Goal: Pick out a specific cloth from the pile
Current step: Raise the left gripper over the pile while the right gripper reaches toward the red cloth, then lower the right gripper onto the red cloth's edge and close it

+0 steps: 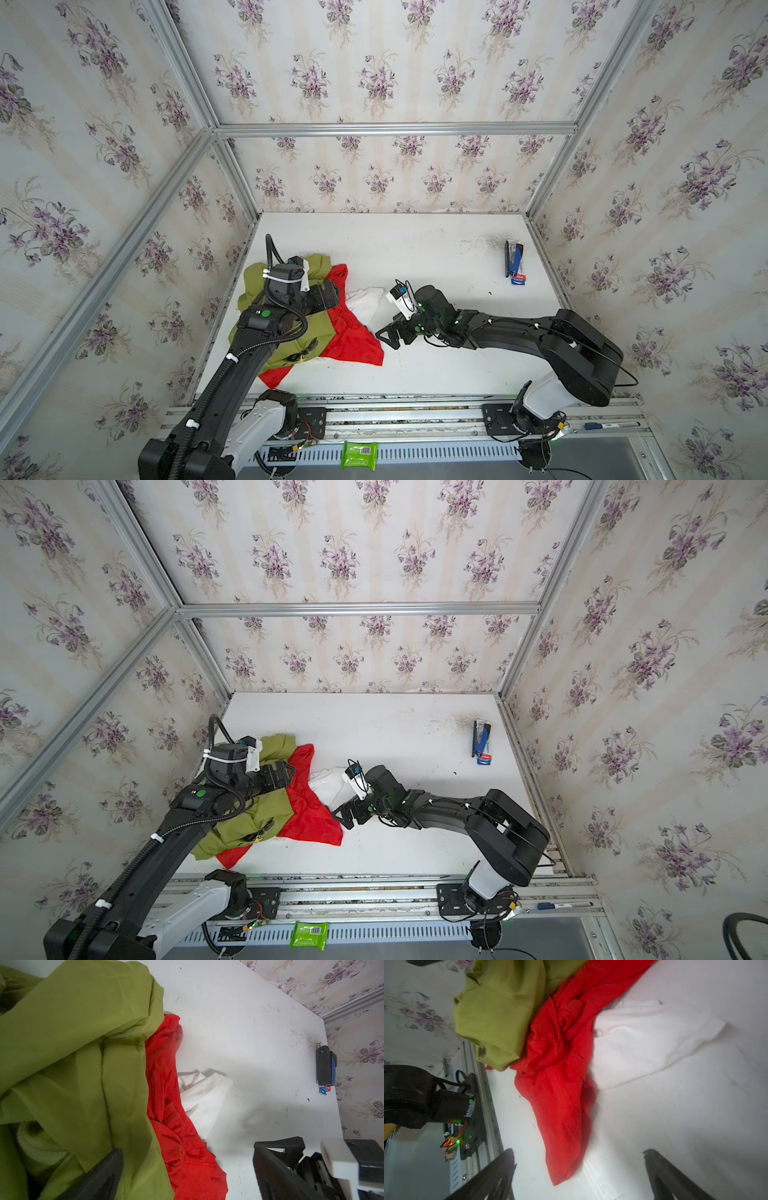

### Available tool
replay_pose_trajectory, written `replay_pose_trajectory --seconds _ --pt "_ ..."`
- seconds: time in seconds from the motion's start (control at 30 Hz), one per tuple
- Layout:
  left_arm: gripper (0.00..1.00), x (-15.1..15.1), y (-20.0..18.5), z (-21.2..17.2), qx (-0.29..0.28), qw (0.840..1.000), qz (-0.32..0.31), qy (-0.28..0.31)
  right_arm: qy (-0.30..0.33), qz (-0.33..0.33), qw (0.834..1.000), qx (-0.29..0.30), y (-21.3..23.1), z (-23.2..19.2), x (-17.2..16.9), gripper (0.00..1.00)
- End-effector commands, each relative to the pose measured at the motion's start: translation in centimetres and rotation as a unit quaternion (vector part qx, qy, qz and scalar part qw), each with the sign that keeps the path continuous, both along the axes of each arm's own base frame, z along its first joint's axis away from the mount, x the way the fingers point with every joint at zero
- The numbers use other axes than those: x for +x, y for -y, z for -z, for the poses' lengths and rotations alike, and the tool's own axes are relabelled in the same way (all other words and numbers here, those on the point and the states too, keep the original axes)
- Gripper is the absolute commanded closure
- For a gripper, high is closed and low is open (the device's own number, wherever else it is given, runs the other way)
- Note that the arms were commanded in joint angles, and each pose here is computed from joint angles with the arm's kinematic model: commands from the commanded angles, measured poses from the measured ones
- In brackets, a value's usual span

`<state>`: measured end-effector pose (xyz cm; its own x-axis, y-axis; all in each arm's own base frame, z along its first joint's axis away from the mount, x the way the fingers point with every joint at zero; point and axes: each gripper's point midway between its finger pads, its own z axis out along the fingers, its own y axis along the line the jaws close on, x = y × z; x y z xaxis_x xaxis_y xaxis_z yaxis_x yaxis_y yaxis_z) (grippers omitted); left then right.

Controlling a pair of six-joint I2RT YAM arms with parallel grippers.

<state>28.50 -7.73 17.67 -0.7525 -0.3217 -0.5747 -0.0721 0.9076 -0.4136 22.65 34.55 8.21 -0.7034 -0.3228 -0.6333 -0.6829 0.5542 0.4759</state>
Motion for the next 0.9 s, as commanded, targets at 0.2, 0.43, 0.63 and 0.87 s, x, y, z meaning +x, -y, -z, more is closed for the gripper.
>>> replay_pose_trajectory --seconds 0.2,0.43,0.63,0.87 --pt "0.00 0.2 0.2 0.0 -0.001 1.000 0.007 -0.001 -0.113 0.018 0.993 -0.028 -1.0 2.2 -1.1 0.09" --pt "0.00 0.0 0.5 -0.4 -0.010 1.000 0.012 0.005 -0.106 0.019 0.994 -0.036 -1.5 2.5 -0.5 0.12" --pt "0.00 -0.1 0.8 -0.8 -0.015 1.000 0.017 0.009 -0.099 0.011 0.994 -0.034 -2.5 2.8 -0.3 0.17" --pt "0.00 -0.2 0.7 -0.6 -0.009 1.000 0.019 0.008 -0.084 -0.019 0.996 -0.039 -4.9 3.7 -1.1 0.25"
